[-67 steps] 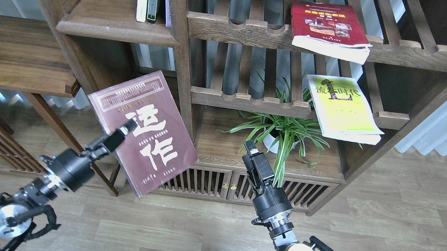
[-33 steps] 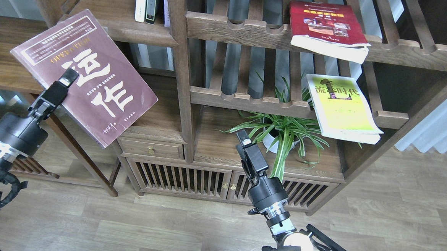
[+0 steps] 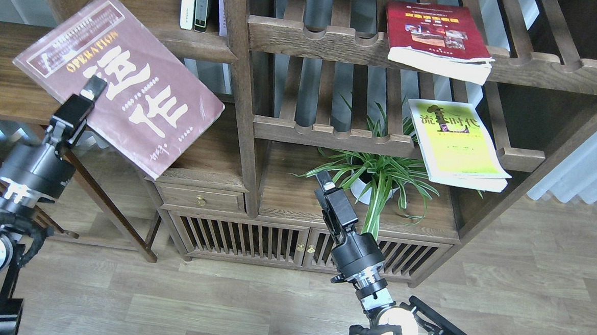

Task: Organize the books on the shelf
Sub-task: 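Lift the dark red book with the left gripper onto the upper shelf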

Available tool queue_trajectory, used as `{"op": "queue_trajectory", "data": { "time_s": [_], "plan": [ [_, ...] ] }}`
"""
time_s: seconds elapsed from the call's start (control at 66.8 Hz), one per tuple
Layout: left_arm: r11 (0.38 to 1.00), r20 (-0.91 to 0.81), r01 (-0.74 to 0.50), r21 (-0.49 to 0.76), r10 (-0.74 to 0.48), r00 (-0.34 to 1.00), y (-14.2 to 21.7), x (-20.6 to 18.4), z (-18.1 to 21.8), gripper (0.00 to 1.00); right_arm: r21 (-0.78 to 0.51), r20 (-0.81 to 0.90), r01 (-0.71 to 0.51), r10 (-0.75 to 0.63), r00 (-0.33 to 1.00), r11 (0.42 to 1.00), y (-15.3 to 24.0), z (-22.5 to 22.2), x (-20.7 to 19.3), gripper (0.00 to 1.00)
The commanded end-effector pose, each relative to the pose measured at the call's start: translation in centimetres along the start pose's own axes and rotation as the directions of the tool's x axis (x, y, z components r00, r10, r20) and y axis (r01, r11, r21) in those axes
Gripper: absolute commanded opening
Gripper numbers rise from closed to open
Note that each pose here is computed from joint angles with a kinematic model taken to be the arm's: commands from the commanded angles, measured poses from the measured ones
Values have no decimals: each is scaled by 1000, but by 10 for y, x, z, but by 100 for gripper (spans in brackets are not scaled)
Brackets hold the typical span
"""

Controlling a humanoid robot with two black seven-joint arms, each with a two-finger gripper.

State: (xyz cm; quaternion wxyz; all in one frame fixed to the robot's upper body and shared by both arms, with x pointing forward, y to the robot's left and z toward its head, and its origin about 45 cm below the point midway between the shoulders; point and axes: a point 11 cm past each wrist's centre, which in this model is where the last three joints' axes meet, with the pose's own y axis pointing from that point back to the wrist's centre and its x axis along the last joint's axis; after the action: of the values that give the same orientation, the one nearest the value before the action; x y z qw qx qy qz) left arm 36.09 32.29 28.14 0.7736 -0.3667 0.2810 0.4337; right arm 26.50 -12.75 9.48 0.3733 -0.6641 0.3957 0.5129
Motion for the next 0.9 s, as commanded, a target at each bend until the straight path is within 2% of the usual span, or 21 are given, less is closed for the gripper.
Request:
{"op": "queue_trajectory", "data": {
  "time_s": [0.0,0.27,0.539,0.794,0.883],
  "plan": [
    [999,18,47,1,-47,999,-16,-13,10,3,-1,-1,0,0,1000,1000,0,0,0,88],
    [999,116,40,-9,-38,992,-24,-18,29,3,-17,3,-8,8,1000,1000,4,6,2,90],
    [992,223,129,-14,-122,967,-67,-53,53,4,-17,3,-8,8,1000,1000,4,6,2,90],
    [994,293,105,-8,-98,951,-67,-53,65,3,-21,4,-8,8,1000,1000,4,7,2,90],
    [994,352,112,-16,-99,931,-71,-62,83,3,-20,6,-8,8,1000,1000,4,7,2,91]
  ]
}}
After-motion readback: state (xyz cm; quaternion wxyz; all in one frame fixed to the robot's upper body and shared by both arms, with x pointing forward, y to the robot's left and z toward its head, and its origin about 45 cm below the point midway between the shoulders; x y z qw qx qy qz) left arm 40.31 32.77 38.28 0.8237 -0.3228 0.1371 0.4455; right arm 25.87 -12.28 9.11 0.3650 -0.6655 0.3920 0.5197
